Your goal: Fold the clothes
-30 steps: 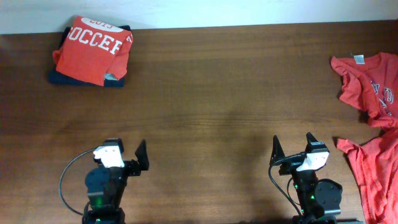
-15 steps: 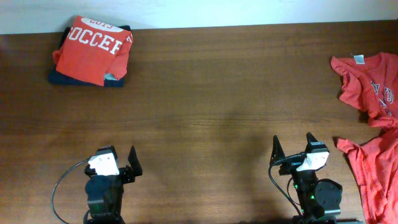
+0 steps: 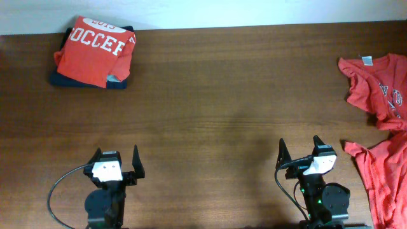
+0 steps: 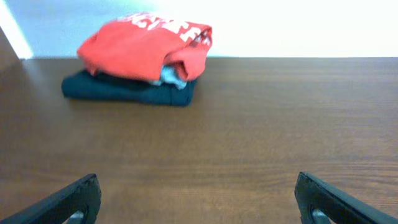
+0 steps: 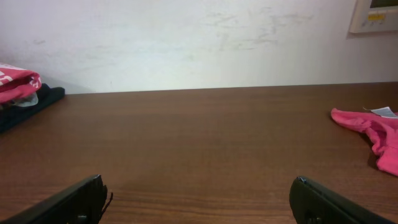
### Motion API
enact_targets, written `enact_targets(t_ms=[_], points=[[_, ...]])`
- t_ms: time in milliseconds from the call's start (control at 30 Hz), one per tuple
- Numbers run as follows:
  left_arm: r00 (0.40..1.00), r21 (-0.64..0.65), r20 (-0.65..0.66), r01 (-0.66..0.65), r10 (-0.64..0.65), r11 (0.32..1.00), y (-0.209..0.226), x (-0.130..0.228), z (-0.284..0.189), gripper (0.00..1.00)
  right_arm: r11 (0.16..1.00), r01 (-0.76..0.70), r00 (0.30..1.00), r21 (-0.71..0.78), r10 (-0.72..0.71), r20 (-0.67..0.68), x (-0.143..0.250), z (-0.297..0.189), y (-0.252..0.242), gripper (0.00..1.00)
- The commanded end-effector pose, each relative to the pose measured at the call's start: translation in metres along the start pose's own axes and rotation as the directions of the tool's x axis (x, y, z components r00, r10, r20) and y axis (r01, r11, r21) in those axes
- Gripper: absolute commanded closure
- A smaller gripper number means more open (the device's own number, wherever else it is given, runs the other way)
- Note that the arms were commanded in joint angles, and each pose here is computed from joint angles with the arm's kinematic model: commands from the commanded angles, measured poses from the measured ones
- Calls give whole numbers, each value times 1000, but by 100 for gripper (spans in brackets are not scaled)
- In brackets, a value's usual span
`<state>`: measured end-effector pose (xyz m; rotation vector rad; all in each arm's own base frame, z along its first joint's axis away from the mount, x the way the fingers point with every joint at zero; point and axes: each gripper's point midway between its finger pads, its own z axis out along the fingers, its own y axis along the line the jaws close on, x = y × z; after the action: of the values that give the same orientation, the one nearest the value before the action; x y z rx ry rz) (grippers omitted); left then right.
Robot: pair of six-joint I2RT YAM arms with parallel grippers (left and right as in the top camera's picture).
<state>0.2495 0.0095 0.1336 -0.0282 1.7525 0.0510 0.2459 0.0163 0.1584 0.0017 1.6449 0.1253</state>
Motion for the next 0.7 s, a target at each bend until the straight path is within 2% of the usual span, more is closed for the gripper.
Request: enact_targets(t_ms=[0, 200, 667], points=[[998, 2, 49, -51, 51, 999, -2, -10, -3, 1, 1000, -12, 1000, 16, 12, -2, 2, 0, -3, 1], [993, -1, 109, -48, 48, 999, -2, -23, -8, 1, 1000, -12, 1000, 16, 12, -2, 2, 0, -3, 1], [993, 20, 107, -51, 48, 999, -6, -22, -8, 1, 1000, -12, 1000, 16, 12, -2, 2, 0, -3, 1]])
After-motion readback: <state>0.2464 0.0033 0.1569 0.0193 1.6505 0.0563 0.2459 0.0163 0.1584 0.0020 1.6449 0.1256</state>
